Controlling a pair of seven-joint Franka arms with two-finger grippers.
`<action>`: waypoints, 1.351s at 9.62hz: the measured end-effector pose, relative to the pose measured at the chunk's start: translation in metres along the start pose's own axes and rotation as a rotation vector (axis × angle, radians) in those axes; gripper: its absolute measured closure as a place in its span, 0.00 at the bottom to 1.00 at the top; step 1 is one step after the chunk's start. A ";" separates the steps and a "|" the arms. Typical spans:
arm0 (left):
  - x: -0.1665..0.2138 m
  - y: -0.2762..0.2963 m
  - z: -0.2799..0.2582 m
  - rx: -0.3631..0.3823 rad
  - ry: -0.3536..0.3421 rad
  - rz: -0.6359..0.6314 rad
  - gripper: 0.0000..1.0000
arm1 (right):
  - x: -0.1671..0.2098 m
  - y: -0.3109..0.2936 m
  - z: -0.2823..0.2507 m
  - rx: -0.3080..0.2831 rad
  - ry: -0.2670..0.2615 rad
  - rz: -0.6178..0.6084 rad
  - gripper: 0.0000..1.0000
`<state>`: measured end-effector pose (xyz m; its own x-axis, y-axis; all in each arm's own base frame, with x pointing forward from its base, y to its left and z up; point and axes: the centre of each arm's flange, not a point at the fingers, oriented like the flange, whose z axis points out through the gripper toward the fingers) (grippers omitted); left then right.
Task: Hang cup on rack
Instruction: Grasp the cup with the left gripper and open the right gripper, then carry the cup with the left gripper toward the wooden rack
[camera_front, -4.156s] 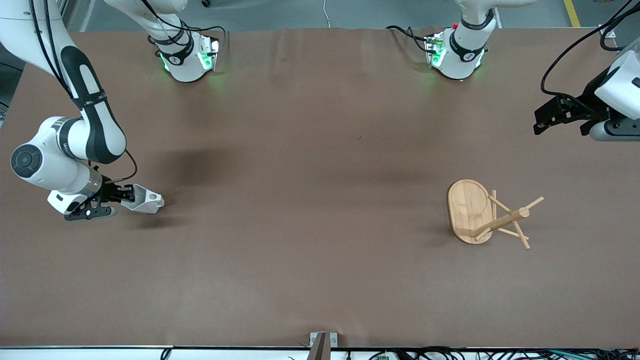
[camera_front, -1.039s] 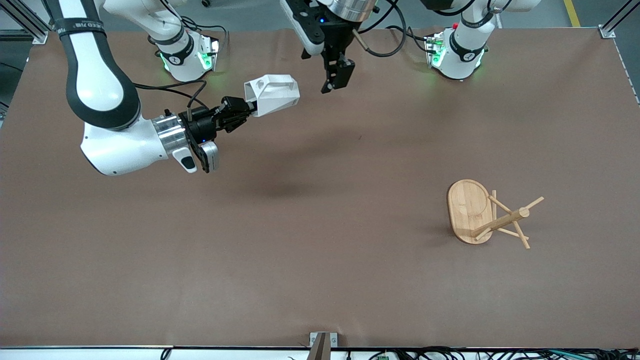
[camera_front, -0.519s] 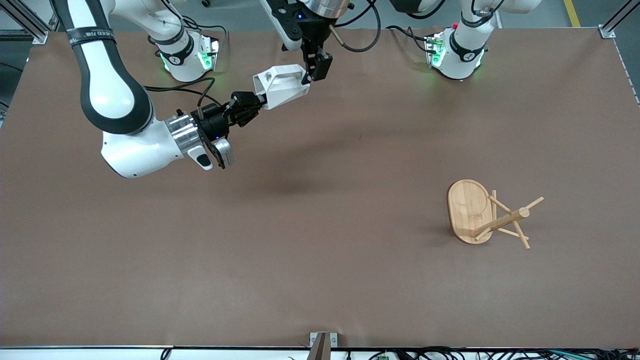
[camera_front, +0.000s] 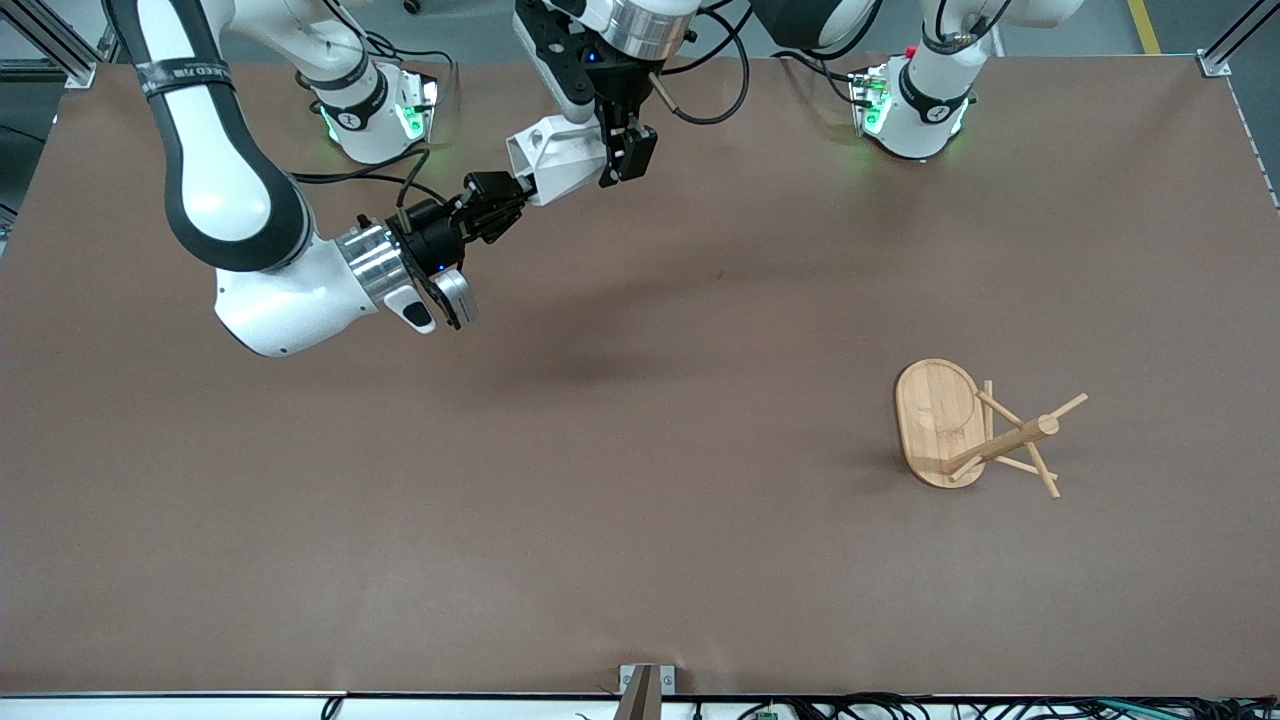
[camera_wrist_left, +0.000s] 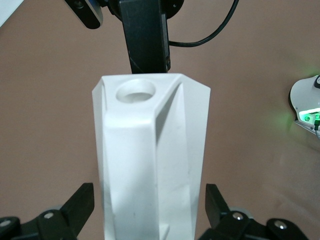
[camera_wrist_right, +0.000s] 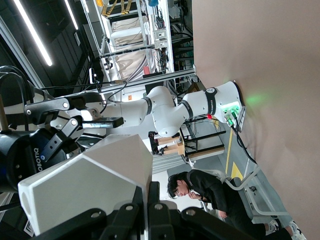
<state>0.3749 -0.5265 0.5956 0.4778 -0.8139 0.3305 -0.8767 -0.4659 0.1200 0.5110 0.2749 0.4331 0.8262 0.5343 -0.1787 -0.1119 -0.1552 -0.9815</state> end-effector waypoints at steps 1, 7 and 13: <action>0.000 0.000 0.000 0.000 0.000 0.005 0.09 | 0.000 0.000 0.000 0.000 0.000 0.000 0.96; -0.003 -0.023 0.000 0.008 0.001 -0.037 0.28 | 0.005 -0.006 -0.002 0.026 0.029 -0.014 0.71; -0.031 -0.158 -0.013 0.157 0.015 -0.345 0.28 | 0.007 0.001 -0.086 -0.231 0.214 -0.002 0.00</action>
<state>0.4977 -0.4236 0.5790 0.7413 -0.5956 0.3094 -0.6448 -0.7599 0.0820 0.5638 0.2073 0.4371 0.9266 0.3512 -0.1341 -0.0020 -0.3520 -0.9360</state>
